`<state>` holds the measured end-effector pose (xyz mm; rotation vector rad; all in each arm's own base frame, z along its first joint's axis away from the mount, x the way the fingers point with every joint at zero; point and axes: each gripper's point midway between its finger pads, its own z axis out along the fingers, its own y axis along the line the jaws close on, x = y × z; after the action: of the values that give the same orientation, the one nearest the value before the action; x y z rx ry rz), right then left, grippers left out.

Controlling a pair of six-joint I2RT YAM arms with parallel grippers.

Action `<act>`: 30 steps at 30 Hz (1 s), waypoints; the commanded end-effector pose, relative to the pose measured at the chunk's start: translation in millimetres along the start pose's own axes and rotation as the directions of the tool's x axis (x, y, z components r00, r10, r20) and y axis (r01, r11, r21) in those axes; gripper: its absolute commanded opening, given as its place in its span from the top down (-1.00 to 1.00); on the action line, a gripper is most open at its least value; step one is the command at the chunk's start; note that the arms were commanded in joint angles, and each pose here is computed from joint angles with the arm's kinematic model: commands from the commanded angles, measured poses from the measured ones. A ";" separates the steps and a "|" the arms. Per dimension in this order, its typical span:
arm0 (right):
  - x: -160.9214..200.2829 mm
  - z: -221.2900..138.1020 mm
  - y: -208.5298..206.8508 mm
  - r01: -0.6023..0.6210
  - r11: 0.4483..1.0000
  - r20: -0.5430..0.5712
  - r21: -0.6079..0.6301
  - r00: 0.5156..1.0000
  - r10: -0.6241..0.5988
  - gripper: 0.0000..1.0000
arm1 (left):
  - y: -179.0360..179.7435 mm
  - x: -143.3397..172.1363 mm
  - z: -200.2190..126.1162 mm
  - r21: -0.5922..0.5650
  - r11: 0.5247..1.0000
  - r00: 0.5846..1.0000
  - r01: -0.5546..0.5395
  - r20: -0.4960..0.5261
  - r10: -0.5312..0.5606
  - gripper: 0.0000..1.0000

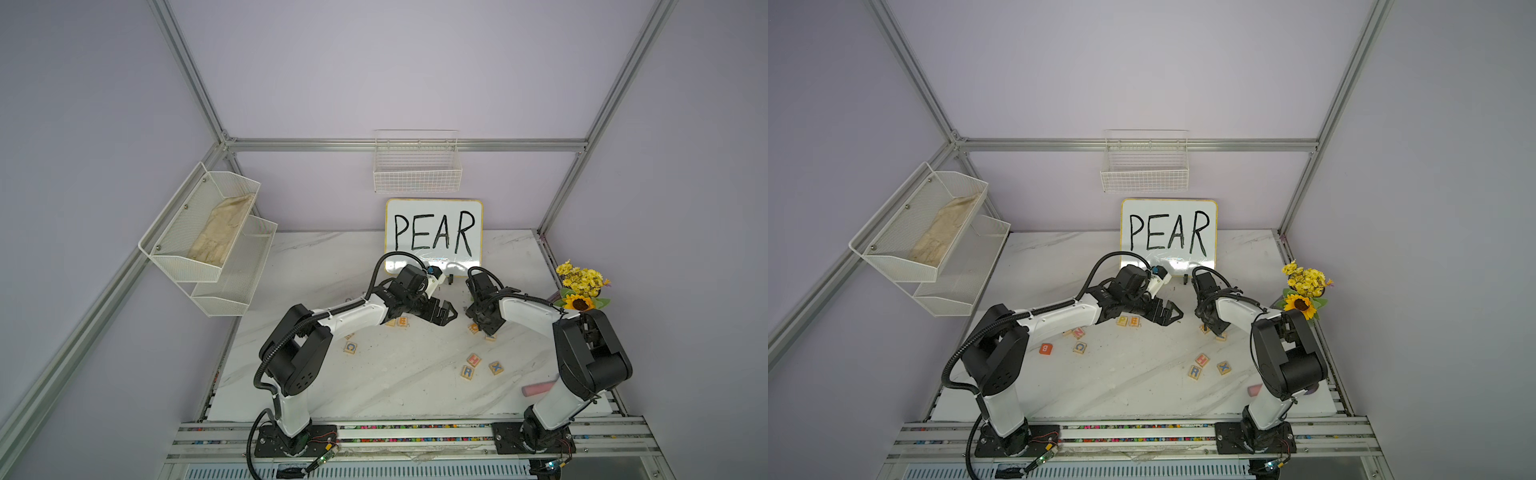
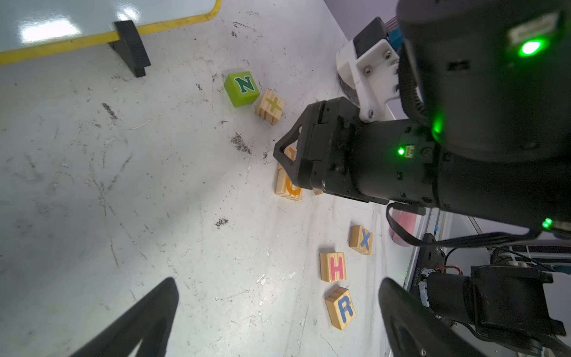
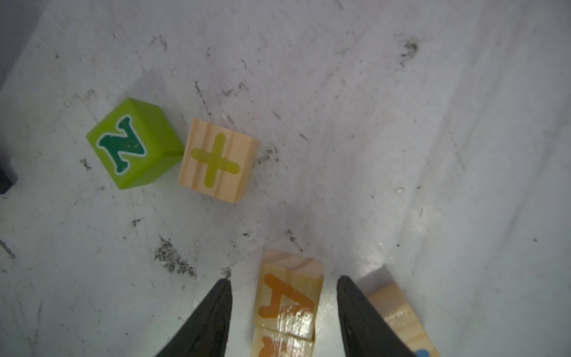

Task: Spell the uppercase word “pear” with letter blocks
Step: Pick up the letter block from the center of the board.

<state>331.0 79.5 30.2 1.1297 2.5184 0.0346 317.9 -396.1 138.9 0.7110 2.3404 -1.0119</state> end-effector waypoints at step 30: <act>10.1 12.7 -29.4 0.058 0.993 -0.016 0.103 0.998 -0.057 0.24 | -17.1 -25.4 -10.7 -0.037 0.995 0.992 -0.090 0.083 0.092 -0.99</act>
<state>328.1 75.2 23.0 1.0862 2.5369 -0.0084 315.8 -400.0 135.4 0.7336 2.3246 -0.9295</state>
